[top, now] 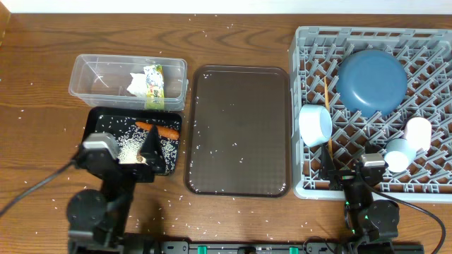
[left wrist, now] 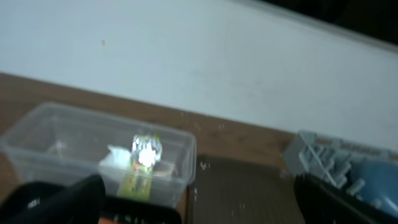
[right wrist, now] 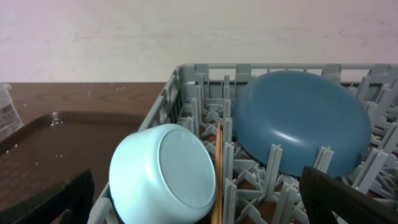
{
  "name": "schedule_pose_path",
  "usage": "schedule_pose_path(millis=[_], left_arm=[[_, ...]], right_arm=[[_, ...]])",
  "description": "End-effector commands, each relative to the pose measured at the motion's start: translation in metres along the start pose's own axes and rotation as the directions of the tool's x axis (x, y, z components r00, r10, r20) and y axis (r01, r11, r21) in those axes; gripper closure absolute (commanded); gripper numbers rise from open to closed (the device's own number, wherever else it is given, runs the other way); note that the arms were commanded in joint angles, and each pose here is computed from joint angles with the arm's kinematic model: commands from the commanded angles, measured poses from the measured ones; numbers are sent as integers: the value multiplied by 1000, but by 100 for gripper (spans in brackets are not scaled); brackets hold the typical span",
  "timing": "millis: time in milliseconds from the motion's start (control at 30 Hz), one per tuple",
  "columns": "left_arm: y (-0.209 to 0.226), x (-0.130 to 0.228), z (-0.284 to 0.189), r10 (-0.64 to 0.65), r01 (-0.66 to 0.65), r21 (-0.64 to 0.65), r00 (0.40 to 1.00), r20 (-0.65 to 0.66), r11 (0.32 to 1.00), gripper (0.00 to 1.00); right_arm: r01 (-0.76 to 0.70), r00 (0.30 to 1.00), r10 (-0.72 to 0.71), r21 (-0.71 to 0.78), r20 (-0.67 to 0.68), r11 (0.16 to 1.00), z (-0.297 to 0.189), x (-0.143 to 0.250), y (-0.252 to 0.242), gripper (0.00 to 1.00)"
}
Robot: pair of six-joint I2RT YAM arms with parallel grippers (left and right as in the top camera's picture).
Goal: Sort waste into correct bins and load items into the dishwasher rack
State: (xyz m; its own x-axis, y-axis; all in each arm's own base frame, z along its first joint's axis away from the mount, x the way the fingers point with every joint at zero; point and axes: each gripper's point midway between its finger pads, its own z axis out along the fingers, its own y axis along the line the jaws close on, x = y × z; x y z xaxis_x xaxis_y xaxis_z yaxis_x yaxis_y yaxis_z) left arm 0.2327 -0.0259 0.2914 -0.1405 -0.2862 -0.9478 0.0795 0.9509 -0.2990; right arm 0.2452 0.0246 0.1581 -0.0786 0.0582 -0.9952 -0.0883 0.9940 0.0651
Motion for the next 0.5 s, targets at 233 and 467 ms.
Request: schedule_pose_path(millis=[233,467], left_arm=[[15,66,7,6,-10,57,998,63,998,2],[24,97,17,6,-10,60,998,70,998,2]], right_arm=[[8,1000,-8,12,2,1000,0,1,-3,1],[8,1000,-8,12,2,1000,0,1,-3,1]])
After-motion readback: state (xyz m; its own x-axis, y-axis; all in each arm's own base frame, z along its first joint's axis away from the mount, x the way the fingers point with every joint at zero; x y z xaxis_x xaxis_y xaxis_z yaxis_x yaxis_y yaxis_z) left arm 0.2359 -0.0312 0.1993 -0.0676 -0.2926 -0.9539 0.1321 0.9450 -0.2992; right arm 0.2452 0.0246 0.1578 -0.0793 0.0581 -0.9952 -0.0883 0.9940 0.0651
